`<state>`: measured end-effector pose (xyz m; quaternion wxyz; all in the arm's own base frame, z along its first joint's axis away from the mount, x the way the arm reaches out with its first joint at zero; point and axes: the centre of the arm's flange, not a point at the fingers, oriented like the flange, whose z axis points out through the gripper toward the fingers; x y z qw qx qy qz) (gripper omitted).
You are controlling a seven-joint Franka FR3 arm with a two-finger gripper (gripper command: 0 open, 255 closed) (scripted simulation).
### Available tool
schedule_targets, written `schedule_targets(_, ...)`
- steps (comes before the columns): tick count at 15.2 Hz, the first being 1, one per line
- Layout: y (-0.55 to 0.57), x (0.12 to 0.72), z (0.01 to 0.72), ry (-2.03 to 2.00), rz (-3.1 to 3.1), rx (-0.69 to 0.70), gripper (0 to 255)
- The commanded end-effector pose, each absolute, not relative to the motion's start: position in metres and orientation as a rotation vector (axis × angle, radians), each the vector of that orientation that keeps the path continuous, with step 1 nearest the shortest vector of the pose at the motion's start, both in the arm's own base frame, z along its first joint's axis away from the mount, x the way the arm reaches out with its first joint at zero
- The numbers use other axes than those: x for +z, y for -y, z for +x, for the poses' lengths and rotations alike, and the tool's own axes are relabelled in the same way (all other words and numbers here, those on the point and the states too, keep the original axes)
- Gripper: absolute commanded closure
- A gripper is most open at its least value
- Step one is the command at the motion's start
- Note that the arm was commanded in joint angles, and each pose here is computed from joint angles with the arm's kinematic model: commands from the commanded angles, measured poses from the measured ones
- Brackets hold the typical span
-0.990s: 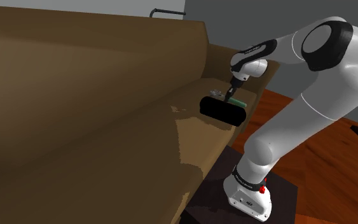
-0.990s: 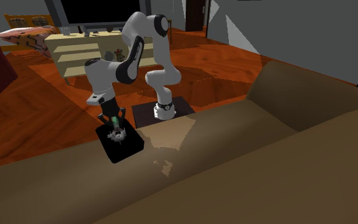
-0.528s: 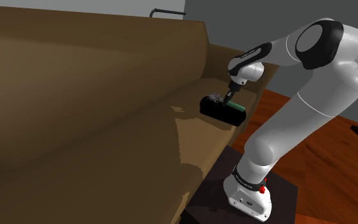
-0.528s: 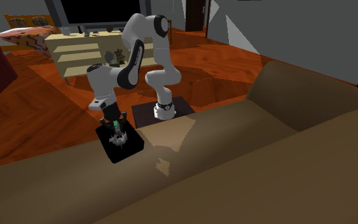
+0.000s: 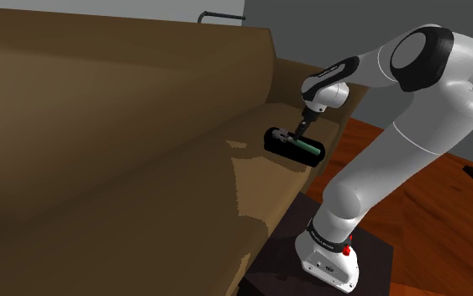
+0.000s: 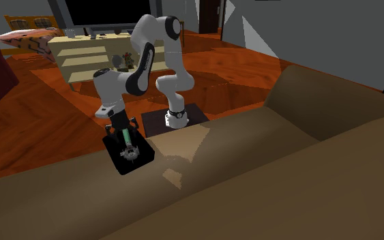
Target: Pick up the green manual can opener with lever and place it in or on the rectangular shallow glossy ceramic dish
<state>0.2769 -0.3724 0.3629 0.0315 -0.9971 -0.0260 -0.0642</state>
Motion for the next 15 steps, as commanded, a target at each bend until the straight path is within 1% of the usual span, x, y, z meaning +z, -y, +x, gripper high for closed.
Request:
schedule_targets(1,0.372,0.363,0.277,0.08,-3.071,-0.198,0)
schedule_targets(3,0.372,0.363,0.277,0.08,-3.071,-0.198,0)
schedule_targets(7,0.376,0.412,0.271,0.08,-3.071,-0.198,0)
schedule_targets(15,0.376,0.412,0.271,0.08,-3.071,-0.198,0)
